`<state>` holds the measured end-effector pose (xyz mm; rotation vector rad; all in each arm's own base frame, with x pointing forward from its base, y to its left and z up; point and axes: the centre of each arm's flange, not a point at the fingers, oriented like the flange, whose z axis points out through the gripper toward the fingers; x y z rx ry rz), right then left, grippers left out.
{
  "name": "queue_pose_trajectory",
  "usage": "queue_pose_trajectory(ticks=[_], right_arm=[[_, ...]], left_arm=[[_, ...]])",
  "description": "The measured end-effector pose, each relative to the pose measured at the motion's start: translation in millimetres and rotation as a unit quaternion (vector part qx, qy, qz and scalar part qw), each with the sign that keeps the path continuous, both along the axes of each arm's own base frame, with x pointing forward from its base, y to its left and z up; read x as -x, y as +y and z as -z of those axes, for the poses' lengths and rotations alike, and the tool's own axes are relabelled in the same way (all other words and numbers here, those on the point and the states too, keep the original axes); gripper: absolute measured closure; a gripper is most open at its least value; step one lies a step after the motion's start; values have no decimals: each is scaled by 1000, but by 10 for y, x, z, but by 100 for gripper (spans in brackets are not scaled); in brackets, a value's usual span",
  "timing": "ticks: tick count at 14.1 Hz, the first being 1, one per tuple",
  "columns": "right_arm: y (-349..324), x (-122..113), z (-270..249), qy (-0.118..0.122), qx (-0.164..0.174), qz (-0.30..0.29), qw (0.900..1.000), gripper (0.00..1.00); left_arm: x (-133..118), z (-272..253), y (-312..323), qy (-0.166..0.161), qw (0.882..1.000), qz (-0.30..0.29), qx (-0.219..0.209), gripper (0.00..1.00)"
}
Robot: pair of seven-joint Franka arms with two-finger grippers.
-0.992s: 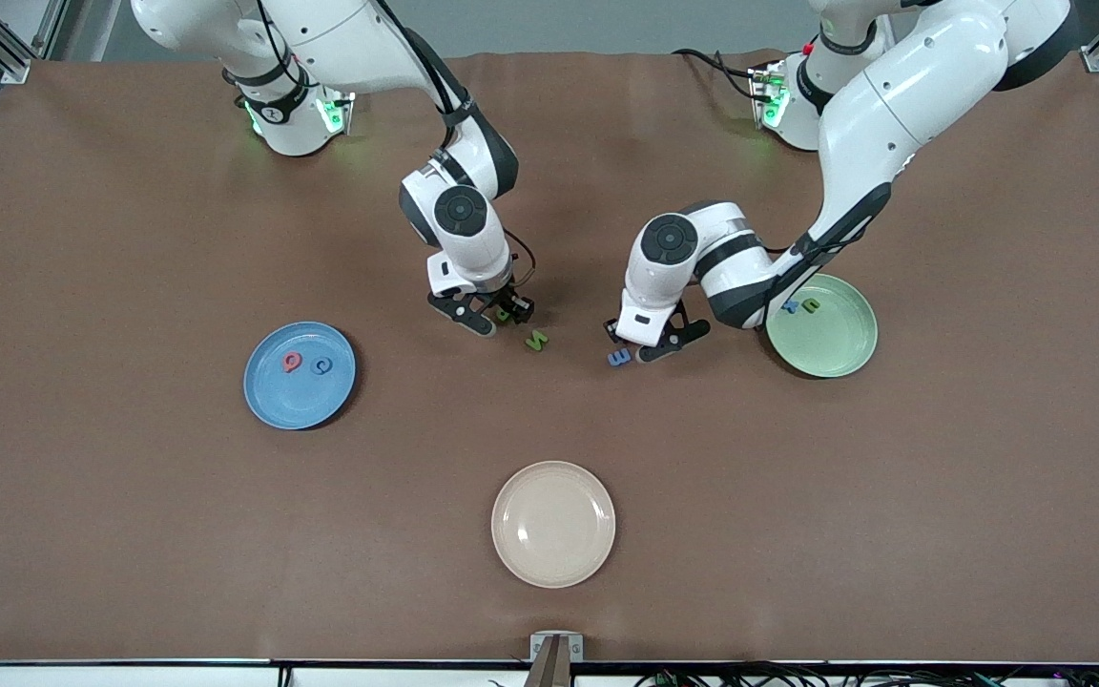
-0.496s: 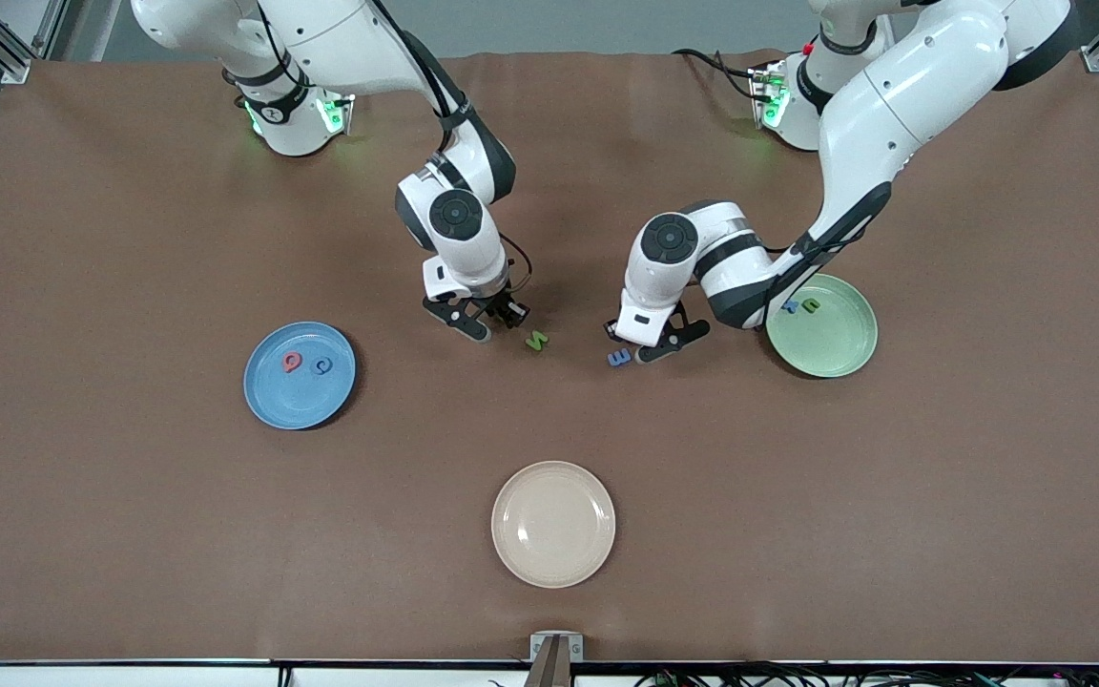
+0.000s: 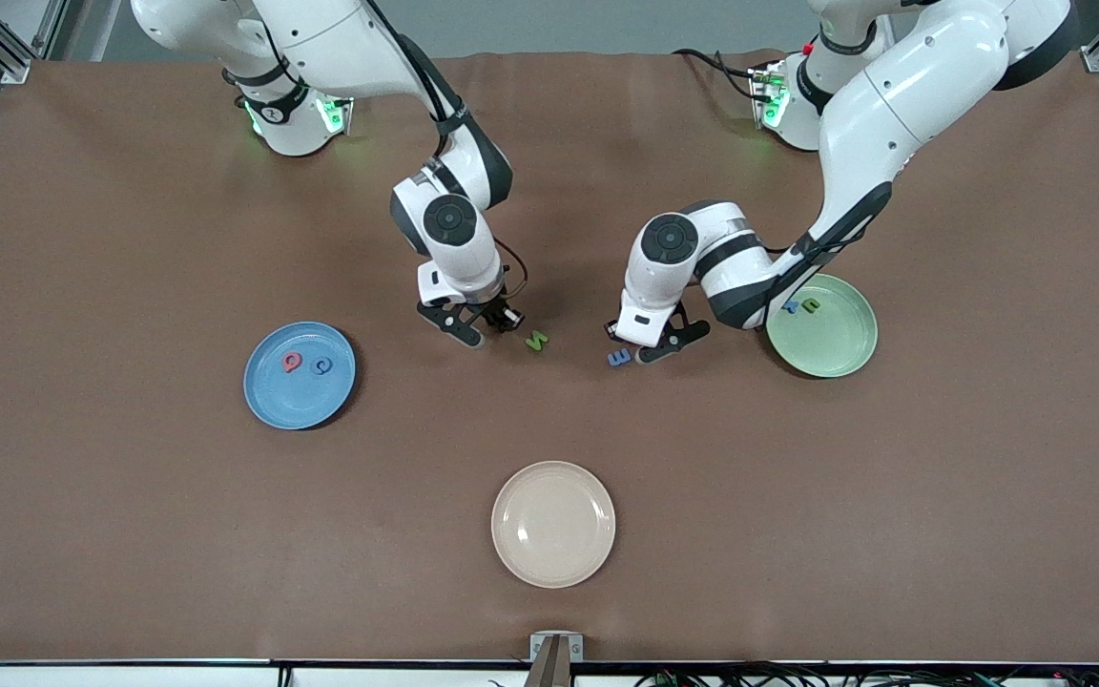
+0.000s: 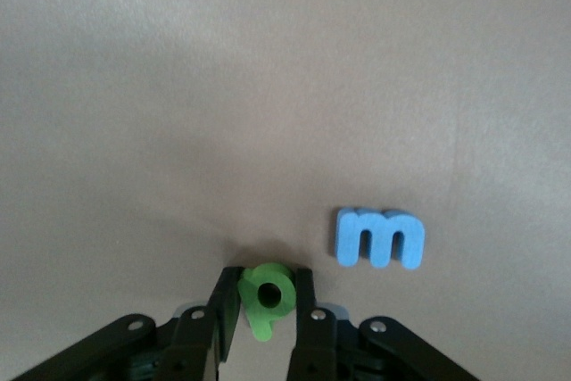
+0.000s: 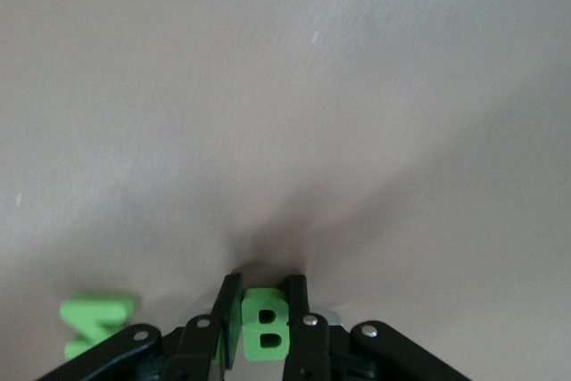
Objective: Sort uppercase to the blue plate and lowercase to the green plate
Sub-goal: 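Carry the p to the green plate while the right gripper carries B to blue plate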
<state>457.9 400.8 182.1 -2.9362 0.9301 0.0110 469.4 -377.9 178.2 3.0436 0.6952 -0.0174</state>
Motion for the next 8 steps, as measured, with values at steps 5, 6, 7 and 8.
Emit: queue_pose_trajectory(ticks=[5,6,7,8], right_arm=[[-643,-457,-379,42,17,-32,998,75],[-809,-534,-493,53,17,-41,998,75],[-993,-616,-595,62,17,-49,997,75],[-1197,-704,-673,69,15,-59,996,75]], left_arm=[[-292,-447,186,-43,999,18,-19,70],[-337,-565,268,-43,998,29,-28,70],[-376,-680,370,-38,998,41,-33,70],[-407,-783,507,-30,997,54,-37,70]])
